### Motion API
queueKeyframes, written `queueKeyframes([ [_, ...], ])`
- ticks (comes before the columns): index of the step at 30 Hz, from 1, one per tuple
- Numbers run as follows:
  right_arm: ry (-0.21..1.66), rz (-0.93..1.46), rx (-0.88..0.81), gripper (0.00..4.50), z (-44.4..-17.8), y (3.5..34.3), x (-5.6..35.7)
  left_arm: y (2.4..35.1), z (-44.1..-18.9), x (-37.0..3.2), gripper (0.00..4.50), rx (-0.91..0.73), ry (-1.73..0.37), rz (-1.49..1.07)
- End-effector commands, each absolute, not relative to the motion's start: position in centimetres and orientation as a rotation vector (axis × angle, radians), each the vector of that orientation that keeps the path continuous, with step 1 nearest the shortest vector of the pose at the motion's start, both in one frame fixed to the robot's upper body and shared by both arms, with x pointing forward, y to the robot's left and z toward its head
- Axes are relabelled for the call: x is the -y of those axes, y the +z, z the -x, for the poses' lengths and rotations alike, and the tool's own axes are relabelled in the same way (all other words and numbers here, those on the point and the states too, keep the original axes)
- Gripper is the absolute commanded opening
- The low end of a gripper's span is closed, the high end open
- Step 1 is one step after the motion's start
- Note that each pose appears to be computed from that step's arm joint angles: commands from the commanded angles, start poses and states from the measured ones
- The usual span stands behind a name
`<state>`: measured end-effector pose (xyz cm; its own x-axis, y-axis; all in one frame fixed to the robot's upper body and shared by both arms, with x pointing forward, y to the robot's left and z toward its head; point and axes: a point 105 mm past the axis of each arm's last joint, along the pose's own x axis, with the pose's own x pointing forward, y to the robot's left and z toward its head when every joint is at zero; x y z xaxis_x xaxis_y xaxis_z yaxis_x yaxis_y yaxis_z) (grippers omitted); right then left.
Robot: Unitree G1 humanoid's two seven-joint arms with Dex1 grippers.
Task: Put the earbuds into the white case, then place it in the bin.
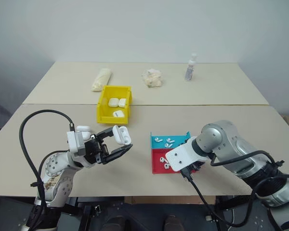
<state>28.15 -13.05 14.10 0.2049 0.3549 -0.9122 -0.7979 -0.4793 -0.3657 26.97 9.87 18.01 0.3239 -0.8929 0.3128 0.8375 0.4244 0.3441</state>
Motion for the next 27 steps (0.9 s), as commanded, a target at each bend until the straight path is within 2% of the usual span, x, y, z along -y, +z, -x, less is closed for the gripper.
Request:
queueKeyframes([
  [1, 1.474, 1.541, -0.421, 2.76, -28.5, 14.6, 12.8, 18.8, -26.5, -9.5, 2.78, 0.542, -1.146, -0.159],
  [14, 1.463, 1.554, -0.443, 2.76, -29.7, 13.4, 12.8, 18.8, -26.4, -9.5, 2.78, 0.540, -1.129, -0.164],
  [27, 1.470, 1.567, -0.425, 2.76, -29.7, 13.1, 12.9, 18.7, -26.4, -9.4, 2.78, 0.524, -1.116, -0.166],
])
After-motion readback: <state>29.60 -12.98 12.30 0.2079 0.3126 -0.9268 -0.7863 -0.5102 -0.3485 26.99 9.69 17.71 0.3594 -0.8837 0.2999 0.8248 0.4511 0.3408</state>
